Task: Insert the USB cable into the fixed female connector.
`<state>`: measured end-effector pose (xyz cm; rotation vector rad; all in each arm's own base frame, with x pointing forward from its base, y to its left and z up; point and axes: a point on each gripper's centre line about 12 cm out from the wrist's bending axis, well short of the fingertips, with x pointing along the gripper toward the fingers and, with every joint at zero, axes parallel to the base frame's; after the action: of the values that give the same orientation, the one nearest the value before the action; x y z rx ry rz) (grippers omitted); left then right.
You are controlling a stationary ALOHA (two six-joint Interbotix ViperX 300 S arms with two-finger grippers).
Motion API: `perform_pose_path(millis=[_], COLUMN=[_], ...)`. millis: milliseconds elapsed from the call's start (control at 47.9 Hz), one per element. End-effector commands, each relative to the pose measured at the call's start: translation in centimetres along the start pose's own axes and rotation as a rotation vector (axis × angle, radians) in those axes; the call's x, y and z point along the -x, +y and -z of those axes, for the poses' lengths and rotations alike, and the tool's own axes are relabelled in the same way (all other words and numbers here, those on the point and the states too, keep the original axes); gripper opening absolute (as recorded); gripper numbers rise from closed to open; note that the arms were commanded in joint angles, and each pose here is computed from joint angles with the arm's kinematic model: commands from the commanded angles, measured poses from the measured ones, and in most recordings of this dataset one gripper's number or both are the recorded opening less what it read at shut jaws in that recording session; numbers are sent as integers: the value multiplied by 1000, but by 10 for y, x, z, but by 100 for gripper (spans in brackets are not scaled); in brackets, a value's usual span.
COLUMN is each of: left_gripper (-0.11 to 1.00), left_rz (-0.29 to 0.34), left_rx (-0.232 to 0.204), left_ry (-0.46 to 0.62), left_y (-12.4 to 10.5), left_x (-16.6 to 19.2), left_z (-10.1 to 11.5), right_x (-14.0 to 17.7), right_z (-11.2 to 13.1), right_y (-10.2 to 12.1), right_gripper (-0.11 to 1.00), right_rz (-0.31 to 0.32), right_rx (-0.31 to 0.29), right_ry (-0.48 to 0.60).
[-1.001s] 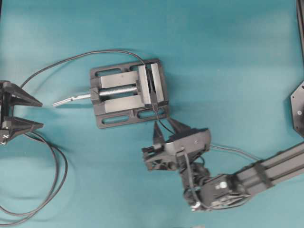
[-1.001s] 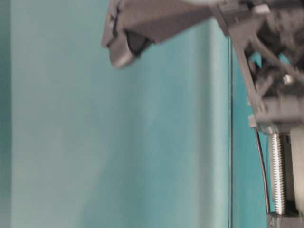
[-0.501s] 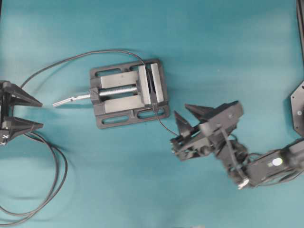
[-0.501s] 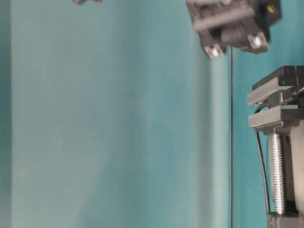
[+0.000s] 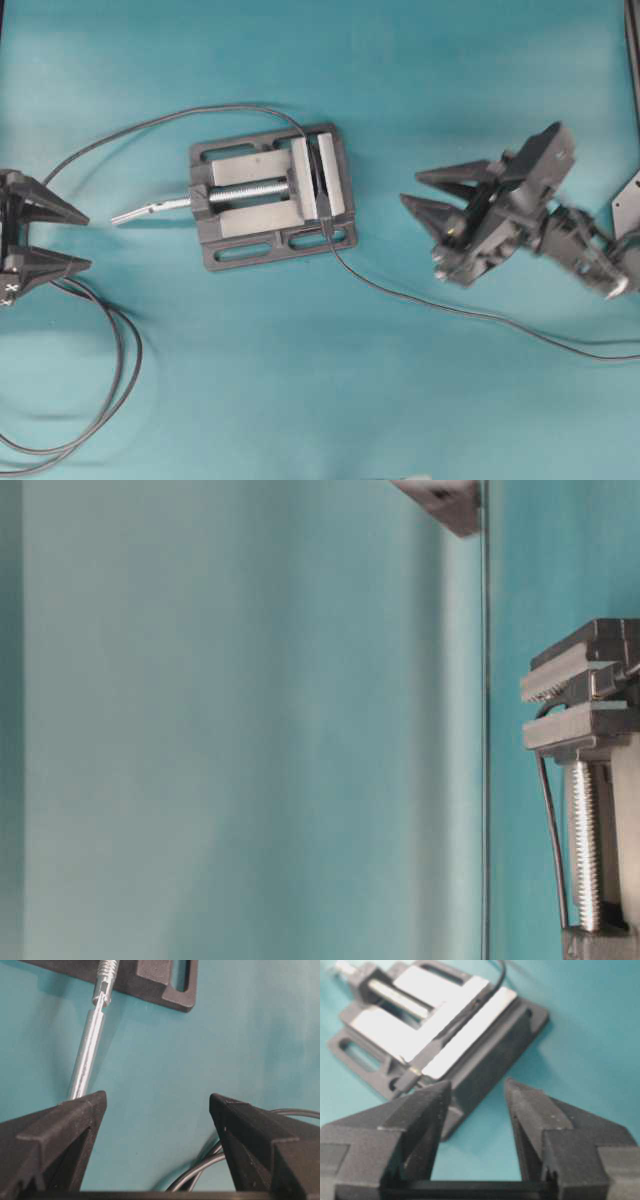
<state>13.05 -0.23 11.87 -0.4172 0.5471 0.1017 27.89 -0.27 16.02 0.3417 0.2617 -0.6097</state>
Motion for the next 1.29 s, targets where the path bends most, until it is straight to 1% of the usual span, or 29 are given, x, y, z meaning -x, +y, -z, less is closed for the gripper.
perform_pose_path(millis=[0,125,209,250,438,501,584,730,876,960,1085,1189,1273], left_gripper=[99,99,99,99,99,99,99,99,99,99,99,99,99], left_rz=[1,1,1,1,2,2,3,2,2,3,2,2,2], left_rx=[9,9,9,9,9,9,9,9,9,9,9,9,11], left_ry=[-11,-11,-11,-11,-13,-13,-14,-13,-13,-14,-13,-13,-12], left_y=[-1,-1,-1,-1,-2,-2,-2,-2,-2,-2,-2,-2,-2], left_x=[0,0,0,0,0,0,0,0,0,0,0,0,0], left_z=[-4,-4,-4,-4,-4,-4,-5,-4,-4,-5,-4,-4,-4], right_x=[7,18,25,30,50,56,61,69,77,82,88,91,93], right_z=[-15,-20,-22,-23,-21,-19,-13,-4,-6,-9,-7,-5,-4], right_y=[-12,-30,-40,-44,-58,-61,-68,-71,-66,-69,-80,-90,-95], right_gripper=[52,52,52,52,52,52,52,52,52,52,52,52,52], right_rz=[-64,-134,-168,-188,-252,-268,-273,-318,-384,-396,-380,-352,-339], right_rx=[20,54,74,93,164,174,175,190,252,275,297,301,289], right_ry=[-55,-71,-67,-73,-133,-141,-127,-81,-100,-153,-215,-248,-256])
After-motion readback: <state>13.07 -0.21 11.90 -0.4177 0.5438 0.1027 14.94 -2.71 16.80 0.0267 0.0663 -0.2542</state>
